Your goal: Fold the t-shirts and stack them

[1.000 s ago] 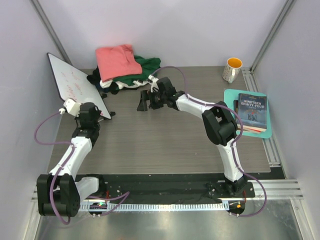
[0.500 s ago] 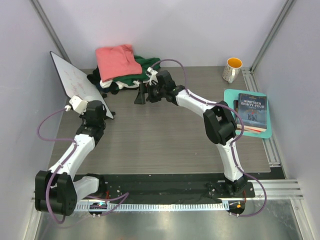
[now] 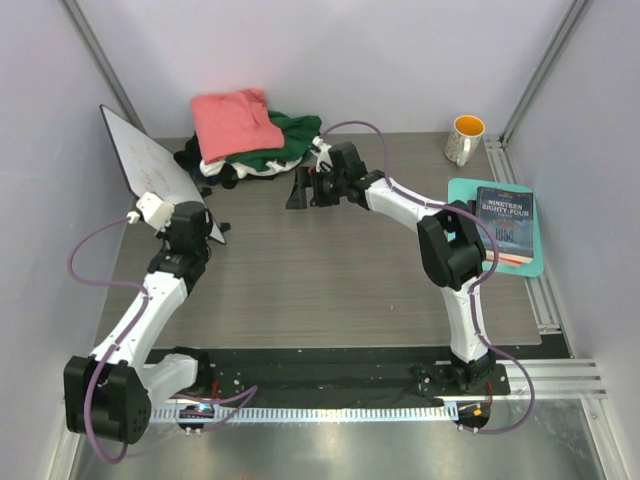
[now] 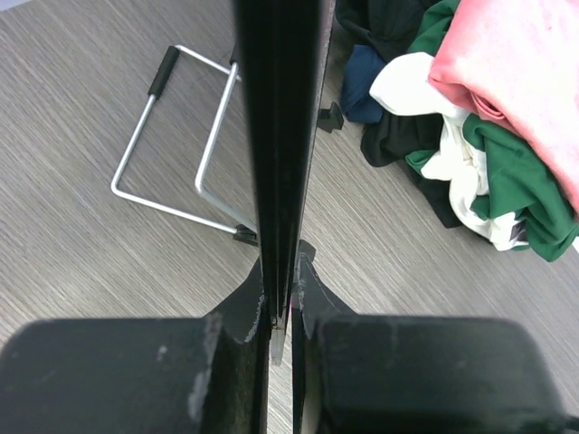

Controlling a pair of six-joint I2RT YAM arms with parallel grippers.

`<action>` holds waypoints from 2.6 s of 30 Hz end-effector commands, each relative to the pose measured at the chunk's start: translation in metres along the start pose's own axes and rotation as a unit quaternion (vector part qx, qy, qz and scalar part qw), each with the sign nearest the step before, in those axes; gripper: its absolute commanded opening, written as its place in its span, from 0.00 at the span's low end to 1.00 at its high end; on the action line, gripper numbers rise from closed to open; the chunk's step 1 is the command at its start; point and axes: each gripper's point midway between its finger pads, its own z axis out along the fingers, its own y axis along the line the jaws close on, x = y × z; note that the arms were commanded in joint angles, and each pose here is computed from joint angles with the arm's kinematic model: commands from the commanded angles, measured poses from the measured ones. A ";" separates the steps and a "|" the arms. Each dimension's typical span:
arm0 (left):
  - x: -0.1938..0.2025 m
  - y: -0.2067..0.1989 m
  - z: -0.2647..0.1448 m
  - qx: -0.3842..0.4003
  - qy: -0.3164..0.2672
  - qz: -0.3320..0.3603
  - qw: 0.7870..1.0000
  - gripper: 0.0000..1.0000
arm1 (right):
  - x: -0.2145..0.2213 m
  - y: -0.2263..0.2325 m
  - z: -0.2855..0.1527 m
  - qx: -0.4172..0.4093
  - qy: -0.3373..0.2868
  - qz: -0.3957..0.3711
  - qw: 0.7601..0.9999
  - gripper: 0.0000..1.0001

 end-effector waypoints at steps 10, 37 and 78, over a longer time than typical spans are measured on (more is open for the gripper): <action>0.047 0.070 -0.018 -0.088 0.083 0.110 0.987 0.00 | -0.032 0.027 -0.039 -0.017 -0.045 -0.019 0.999 0.96; 0.078 0.045 -0.027 -0.082 0.123 0.133 0.980 0.62 | -0.032 0.020 -0.039 -0.018 -0.047 -0.012 0.999 0.96; -0.029 0.007 -0.090 -0.007 0.073 0.123 0.990 0.64 | 0.029 0.108 0.023 -0.061 0.031 -0.061 0.996 0.96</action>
